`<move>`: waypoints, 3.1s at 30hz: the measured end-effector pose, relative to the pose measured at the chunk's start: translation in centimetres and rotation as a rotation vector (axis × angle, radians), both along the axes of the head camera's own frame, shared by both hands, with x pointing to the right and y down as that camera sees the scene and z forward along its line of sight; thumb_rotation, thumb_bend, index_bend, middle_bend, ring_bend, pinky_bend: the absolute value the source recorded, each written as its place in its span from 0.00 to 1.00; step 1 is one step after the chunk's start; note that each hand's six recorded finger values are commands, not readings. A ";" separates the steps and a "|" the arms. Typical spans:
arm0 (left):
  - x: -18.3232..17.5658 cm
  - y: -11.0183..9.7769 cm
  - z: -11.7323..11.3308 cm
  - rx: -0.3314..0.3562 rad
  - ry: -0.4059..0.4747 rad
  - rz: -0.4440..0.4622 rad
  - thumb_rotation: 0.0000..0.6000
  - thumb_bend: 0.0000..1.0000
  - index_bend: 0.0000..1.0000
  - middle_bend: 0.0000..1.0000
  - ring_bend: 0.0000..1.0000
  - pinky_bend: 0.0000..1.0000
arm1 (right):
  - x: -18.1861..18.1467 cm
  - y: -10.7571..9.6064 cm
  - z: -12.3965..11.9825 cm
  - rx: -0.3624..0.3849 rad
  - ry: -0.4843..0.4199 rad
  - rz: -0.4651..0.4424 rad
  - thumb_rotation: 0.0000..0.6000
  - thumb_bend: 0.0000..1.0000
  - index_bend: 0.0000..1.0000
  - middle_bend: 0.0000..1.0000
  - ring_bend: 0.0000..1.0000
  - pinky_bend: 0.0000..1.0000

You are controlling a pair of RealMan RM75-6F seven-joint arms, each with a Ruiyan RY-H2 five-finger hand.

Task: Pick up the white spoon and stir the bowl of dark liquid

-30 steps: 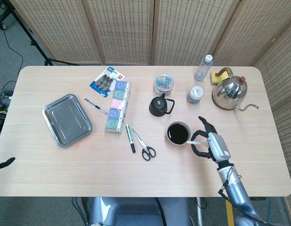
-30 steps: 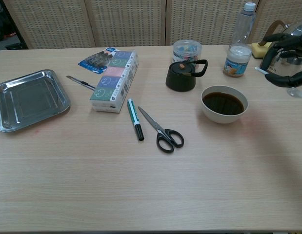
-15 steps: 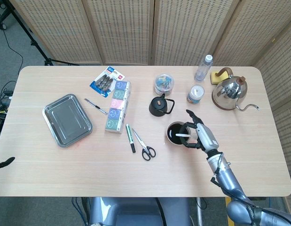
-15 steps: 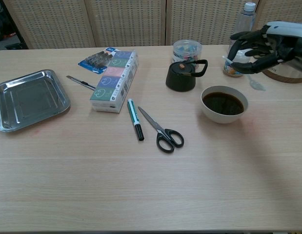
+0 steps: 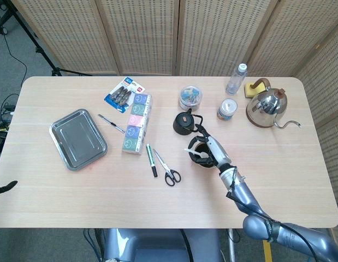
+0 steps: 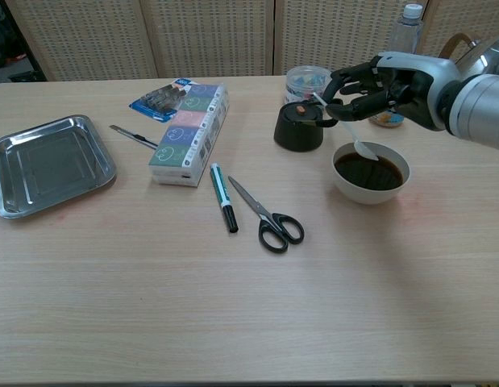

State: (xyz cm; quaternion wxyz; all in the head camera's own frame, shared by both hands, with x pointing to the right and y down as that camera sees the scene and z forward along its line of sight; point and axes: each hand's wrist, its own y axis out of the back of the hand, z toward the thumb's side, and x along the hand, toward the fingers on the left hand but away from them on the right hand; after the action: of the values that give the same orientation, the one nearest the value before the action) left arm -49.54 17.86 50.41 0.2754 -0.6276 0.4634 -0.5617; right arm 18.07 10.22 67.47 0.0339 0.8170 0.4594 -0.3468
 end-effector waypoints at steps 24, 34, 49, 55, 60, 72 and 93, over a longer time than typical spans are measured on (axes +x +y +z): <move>-0.2 -0.3 0.4 -0.016 -0.003 -0.008 1.00 0.00 0.00 0.00 0.00 0.00 | -0.8 0.2 3.8 -0.033 0.005 0.014 1.00 0.54 0.56 0.00 0.00 0.00; -0.3 -0.5 0.6 -0.022 -0.010 -0.012 1.00 0.00 0.00 0.00 0.00 0.00 | -0.4 0.1 5.1 -0.036 0.022 0.027 1.00 0.54 0.56 0.00 0.00 0.00; -0.1 -0.6 0.9 -0.030 -0.023 -0.011 1.00 0.00 0.00 0.00 0.00 0.00 | 1.1 -0.8 5.8 -0.006 0.049 0.058 1.00 0.54 0.56 0.00 0.00 0.00; 0.0 -0.5 1.0 -0.030 -0.024 -0.011 1.00 0.00 0.00 0.00 0.00 0.00 | 1.9 -0.8 5.6 0.035 0.075 0.048 1.00 0.55 0.56 0.00 0.00 0.00; 0.1 -0.5 0.9 -0.029 -0.020 -0.006 1.00 0.00 0.00 0.00 0.00 0.00 | 3.4 -0.2 5.3 0.050 0.099 0.036 1.00 0.55 0.56 0.00 0.00 0.00; 0.2 -0.4 0.9 -0.031 -0.020 0.002 1.00 0.00 0.00 0.00 0.00 0.00 | 4.6 1.5 4.6 0.026 0.084 0.036 1.00 0.57 0.56 0.00 0.00 0.00; 0.0 -0.5 1.0 -0.036 -0.023 -0.007 1.00 0.00 0.00 0.00 0.00 0.00 | 1.6 0.1 6.5 -0.019 0.059 0.046 1.00 0.57 0.57 0.00 0.00 0.00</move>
State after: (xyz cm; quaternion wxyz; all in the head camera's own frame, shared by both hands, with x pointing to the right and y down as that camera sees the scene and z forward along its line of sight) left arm -49.51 17.38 51.45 0.2678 -0.6243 0.4522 -0.5780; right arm 19.63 10.33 73.96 0.0361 0.7953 0.4753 -0.3745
